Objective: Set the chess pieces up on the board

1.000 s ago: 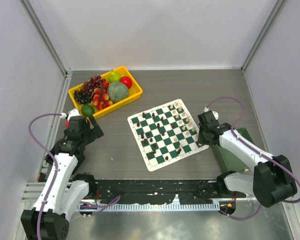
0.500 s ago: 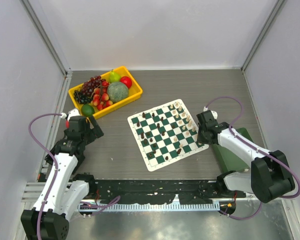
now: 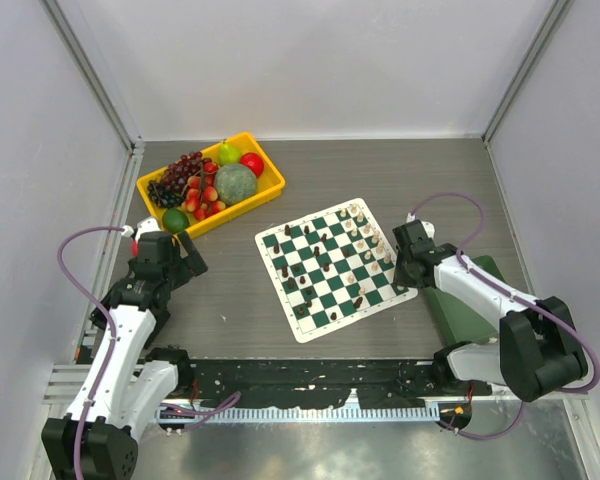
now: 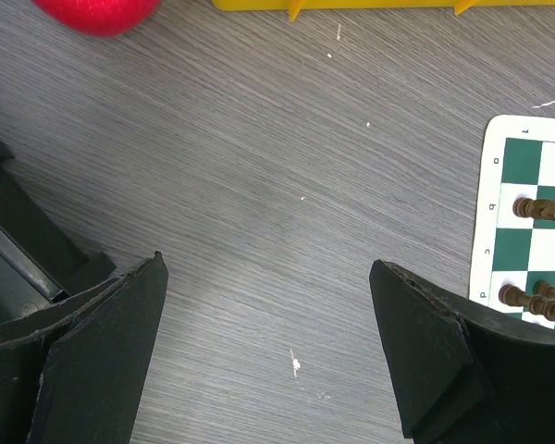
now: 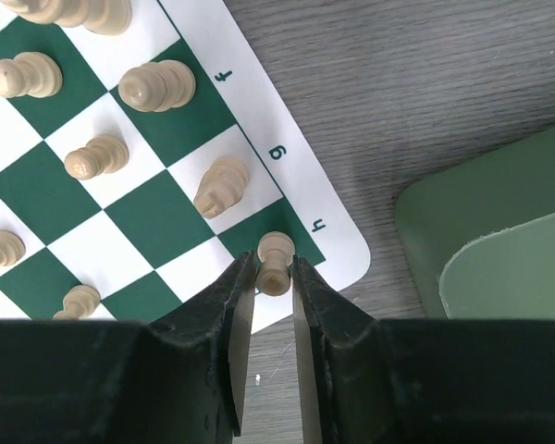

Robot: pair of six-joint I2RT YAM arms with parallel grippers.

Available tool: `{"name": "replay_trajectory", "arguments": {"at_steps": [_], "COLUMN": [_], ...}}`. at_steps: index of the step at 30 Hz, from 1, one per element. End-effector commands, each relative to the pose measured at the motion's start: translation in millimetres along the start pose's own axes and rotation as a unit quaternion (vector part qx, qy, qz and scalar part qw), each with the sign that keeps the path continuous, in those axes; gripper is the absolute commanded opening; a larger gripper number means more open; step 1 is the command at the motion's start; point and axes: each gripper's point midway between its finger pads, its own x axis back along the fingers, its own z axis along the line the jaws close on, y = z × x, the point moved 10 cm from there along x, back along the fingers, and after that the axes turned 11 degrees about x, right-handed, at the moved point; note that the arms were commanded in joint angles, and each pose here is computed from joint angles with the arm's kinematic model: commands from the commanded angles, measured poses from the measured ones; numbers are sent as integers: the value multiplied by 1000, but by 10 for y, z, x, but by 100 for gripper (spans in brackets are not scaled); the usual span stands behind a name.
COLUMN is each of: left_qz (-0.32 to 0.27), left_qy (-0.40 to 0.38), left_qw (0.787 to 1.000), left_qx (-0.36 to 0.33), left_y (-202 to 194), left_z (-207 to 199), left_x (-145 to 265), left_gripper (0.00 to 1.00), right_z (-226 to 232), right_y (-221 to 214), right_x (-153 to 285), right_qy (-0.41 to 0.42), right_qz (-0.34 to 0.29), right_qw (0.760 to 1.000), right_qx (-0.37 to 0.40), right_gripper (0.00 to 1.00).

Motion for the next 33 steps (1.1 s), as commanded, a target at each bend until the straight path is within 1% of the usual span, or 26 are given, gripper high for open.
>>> {"name": "replay_trajectory", "arguments": {"at_steps": [1,4,7,13,19,23,25,28,33], "left_qz": [-16,-15,-15,-17,-15,-15,-16,-17,-24], "left_qy": [-13,-12,-16,-19,-23,-23,-23,-18,-12], "left_qw": [1000,1000,1000,1000,1000,1000,1000,1000,1000], "left_qx": [8,8,10,12,14,14,13,12,8], "left_y": [75,69,65,78,73,87,90,81,92], "left_z": [-55,-54,-55,-65,-74,-83,-81,-62,-45], "left_x": [3,-1,1,15,10,22,30,33,52], "left_gripper": [99,99,99,99,99,99,99,99,99], "right_z": [-10,-24,-36,19,315,610,781,993,1130], "right_y": [91,163,278,398,491,508,491,462,405], "right_x": [63,164,303,523,606,541,451,419,275], "right_qy": [-2,-4,0,31,78,110,112,119,120], "right_qz": [-22,-33,-58,-91,-111,-91,-73,-62,-39], "right_qw": [1000,999,998,995,990,986,986,983,982], "right_qx": [-5,2,10,22,50,81,100,127,140], "right_gripper": [32,37,42,45,46,46,47,47,46]}}
